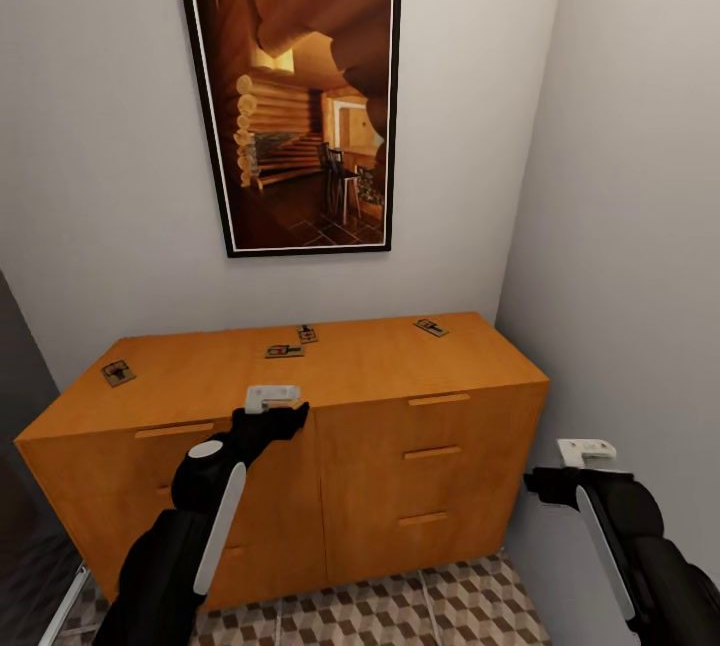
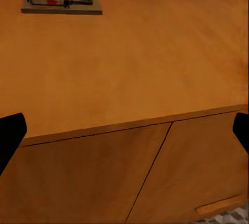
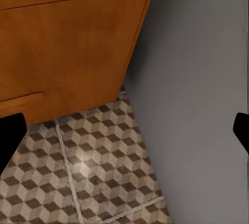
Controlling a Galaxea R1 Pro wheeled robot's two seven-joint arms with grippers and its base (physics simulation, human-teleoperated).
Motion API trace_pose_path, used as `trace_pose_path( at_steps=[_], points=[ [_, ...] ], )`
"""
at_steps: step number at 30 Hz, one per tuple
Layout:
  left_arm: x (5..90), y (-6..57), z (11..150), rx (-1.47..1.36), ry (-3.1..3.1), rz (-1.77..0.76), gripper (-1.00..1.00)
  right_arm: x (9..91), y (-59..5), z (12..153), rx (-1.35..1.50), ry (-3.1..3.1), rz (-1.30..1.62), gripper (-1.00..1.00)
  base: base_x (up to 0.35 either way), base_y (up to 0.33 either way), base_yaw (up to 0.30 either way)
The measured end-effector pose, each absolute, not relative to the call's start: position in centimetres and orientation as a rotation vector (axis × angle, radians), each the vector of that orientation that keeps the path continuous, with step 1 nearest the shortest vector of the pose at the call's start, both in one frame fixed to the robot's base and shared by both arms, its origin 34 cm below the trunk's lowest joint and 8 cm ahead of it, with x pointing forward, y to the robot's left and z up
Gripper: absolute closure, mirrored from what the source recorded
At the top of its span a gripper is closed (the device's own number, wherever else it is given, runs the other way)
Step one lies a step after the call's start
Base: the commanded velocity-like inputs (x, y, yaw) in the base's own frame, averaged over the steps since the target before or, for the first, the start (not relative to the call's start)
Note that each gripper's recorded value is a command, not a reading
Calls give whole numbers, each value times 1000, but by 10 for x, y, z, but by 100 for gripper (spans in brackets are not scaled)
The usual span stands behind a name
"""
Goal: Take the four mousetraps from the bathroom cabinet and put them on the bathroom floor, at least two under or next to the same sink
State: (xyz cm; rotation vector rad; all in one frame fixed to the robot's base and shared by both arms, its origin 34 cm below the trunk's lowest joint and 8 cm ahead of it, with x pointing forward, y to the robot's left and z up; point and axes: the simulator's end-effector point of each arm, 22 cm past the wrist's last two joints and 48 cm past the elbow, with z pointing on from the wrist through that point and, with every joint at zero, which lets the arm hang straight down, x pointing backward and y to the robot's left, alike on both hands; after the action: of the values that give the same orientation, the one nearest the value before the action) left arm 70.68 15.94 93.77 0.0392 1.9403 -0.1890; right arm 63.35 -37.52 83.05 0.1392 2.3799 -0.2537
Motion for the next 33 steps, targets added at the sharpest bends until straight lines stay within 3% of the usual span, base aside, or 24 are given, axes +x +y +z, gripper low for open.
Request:
trace_pose_path(
  at_steps=[16, 33],
  points=[
    [740, 121, 1033, 162, 1776, -126, -100, 652, -375, 853, 151, 2334, -251, -100, 0, 0, 0],
    [754, 153, 1061, 95, 1782, 30, -100, 707, -375, 940, 170, 2169, -241, -100, 0, 0, 0]
  ],
)
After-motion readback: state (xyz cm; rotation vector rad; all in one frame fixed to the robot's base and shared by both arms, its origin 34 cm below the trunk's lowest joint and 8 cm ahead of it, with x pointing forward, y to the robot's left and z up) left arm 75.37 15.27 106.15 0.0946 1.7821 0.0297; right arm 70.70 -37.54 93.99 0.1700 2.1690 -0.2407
